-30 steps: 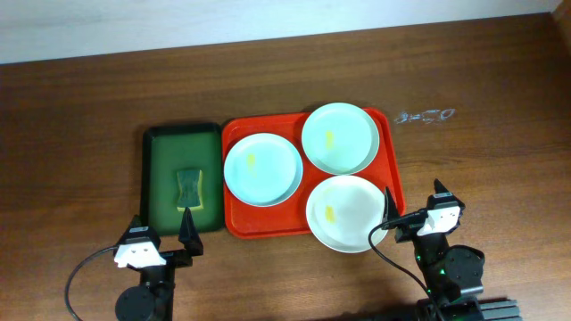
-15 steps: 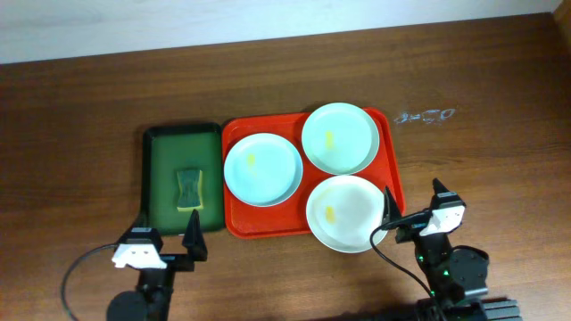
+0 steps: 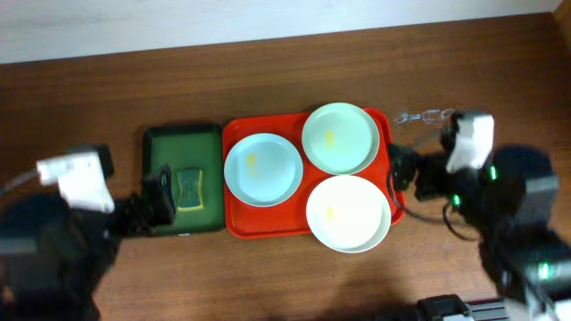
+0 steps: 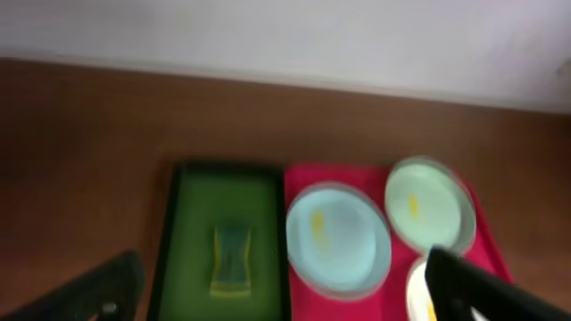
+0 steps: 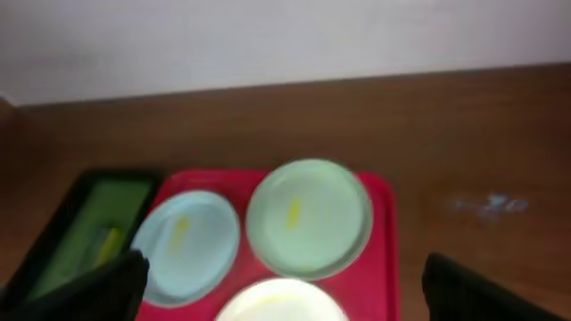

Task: Clean dirty plates on tray and stack at the side
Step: 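Move the right gripper over the back plate on the red tray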

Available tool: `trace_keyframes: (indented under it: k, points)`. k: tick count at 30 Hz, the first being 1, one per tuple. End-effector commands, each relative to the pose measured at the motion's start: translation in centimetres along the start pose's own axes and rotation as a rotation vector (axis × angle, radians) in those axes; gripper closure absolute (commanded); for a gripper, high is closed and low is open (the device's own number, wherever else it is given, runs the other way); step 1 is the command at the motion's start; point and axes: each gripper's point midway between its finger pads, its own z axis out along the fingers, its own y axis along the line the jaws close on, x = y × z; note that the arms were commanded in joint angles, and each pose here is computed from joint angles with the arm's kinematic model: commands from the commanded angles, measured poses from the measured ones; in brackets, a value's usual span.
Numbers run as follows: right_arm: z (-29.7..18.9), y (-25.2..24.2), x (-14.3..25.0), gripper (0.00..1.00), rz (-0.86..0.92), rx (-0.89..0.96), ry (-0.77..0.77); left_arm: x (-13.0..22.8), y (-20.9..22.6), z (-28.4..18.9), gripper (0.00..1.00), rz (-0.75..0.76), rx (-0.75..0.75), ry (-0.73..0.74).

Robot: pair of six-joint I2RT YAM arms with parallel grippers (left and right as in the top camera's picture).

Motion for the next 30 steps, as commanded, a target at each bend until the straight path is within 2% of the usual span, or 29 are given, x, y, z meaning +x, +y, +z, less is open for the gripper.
trace_keyframes:
  k: [1,3,8,9,10,11,12,15,17,19,21,23,27,30]
  points:
    - [2.6,1.8,0.7,0.02,0.063,-0.112,0.225,-0.8,-0.2,2.0,0.01,-0.004,-0.021,0.188]
    - [5.2,1.9,2.9,0.02,0.13,-0.145,0.412,0.1,0.2,4.4,0.01,-0.021,-0.048,0.347]
    - [10.0,2.9,7.2,0.0,0.277,-0.262,0.667,3.2,0.6,8.8,0.01,-0.052,-0.053,0.557]
    - [10.8,3.3,8.1,0.12,0.317,-0.3,0.72,3.8,1.0,9.5,0.01,-0.054,-0.067,0.595]
    - [11.3,3.6,8.8,0.3,0.346,-0.324,0.761,4.4,1.1,10.1,0.01,-0.059,-0.073,0.631]
    - [11.9,3.8,9.8,0.36,0.356,-0.326,0.803,5.1,1.3,10.7,0.01,-0.063,-0.079,0.664]
    - [12.5,4.0,10.6,0.37,0.351,-0.318,0.837,5.6,1.4,11.1,0.01,-0.066,-0.083,0.691]
    - [14.0,5.0,12.6,0.36,0.305,-0.306,0.898,6.9,1.8,12.2,0.09,-0.073,-0.096,0.754]
    - [15.0,5.3,13.5,0.37,0.3,-0.248,0.918,7.7,2.3,12.7,0.15,-0.072,-0.117,0.79]
    - [16.7,4.8,14.1,0.37,0.256,-0.107,0.883,8.3,2.7,13.2,0.21,-0.07,-0.135,0.817]
    - [18.1,4.8,13.8,0.45,0.199,-0.012,0.814,8.7,2.8,13.8,0.26,-0.072,-0.138,0.836]
    - [19.5,5.4,13.5,0.52,0.11,0.038,0.741,9.1,2.9,14.4,0.31,-0.074,-0.141,0.852]
    - [22.3,7.2,14.4,0.55,0.044,0.079,0.682,9.5,3.7,15.3,0.39,-0.061,-0.175,0.867]
    - [24.4,7.2,15.6,0.62,0.074,0.097,0.681,9.6,3.7,15.5,0.4,-0.062,-0.176,0.872]
